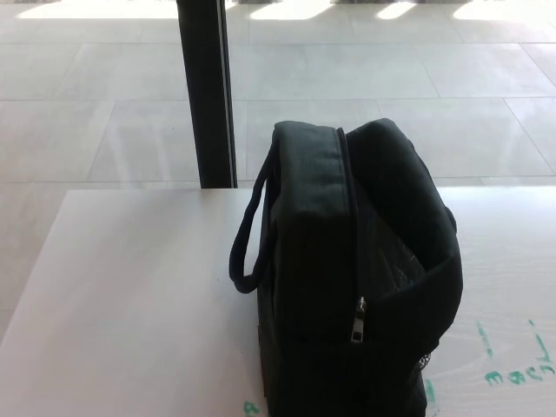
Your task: The robot uses its right hand to pick up the cube kept on the middle of the desk and put it inside the bag next to it
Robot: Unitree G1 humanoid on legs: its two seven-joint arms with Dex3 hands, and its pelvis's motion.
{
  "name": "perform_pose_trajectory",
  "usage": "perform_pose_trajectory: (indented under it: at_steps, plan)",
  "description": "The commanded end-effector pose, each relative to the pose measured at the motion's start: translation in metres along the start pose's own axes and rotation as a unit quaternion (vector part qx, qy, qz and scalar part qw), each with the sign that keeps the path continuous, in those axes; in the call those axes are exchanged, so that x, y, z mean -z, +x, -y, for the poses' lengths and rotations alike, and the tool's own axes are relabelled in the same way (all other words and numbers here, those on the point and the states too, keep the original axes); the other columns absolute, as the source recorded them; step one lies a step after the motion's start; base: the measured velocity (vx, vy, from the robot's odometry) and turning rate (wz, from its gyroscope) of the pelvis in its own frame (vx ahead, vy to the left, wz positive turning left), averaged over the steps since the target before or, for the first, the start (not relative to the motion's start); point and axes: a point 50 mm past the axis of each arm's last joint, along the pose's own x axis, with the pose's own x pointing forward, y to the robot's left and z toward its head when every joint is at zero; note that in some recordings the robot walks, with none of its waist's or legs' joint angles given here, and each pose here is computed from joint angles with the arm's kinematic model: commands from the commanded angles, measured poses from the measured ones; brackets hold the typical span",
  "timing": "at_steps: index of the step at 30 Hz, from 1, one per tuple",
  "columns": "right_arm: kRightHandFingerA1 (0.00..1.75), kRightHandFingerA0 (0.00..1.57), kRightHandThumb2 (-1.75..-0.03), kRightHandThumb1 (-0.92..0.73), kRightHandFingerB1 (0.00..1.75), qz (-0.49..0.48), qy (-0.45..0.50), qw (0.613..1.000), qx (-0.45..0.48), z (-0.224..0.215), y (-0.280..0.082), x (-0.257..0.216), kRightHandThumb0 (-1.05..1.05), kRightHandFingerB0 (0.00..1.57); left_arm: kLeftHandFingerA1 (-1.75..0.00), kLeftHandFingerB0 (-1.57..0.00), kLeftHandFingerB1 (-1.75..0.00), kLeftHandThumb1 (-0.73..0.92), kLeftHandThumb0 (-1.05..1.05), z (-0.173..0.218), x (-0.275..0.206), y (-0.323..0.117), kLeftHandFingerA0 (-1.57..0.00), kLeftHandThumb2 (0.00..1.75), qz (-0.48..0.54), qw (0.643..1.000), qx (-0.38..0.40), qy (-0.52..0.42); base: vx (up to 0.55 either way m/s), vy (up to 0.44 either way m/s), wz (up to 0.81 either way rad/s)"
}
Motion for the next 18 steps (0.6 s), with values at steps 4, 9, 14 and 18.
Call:
perform_pose_trajectory:
  at_steps: [4, 9, 14, 18]
  plan:
    - [0.69, 0.1, -0.93, -0.61, 0.6, -0.208, 0.053, 0.949, 0.229, 0.001, -0.025, 0.106, -0.69, 0.14, -0.61, -0.36, -0.45, 0.7, -0.66, -0.001, 0.026, -0.007, -0.49, 0.6, -0.046, 0.999, -0.014, -0.018, 0.0, 0.0, 0.0]
    - [0.74, 0.17, -0.91, -0.56, 0.64, -0.253, 0.028, 0.946, 0.201, -0.012, -0.026, 0.124, -0.71, 0.21, -0.58, -0.37, -0.45, 0.68, -0.64, -0.001, 0.032, -0.009, -0.45, 0.59, -0.047, 0.998, -0.031, -0.032, 0.0, 0.0, 0.0]
    - [0.87, 0.01, -0.6, -0.76, 0.67, -0.261, 0.11, 0.951, 0.121, -0.027, -0.028, 0.133, -0.63, 0.18, -0.58, -0.39, -0.45, 0.67, -0.69, -0.001, 0.034, -0.01, -0.45, 0.59, -0.045, 0.998, -0.041, -0.03, 0.0, 0.0, 0.0]
    - [0.82, 0.15, -0.59, -0.71, 0.61, -0.255, 0.157, 0.951, 0.069, -0.036, -0.03, 0.142, -0.6, 0.28, -0.64, -0.22, -0.52, 0.48, -0.66, 0.0, 0.033, -0.011, -0.36, 0.95, -0.036, 0.996, -0.041, -0.073, 0.0, 0.0, 0.0]
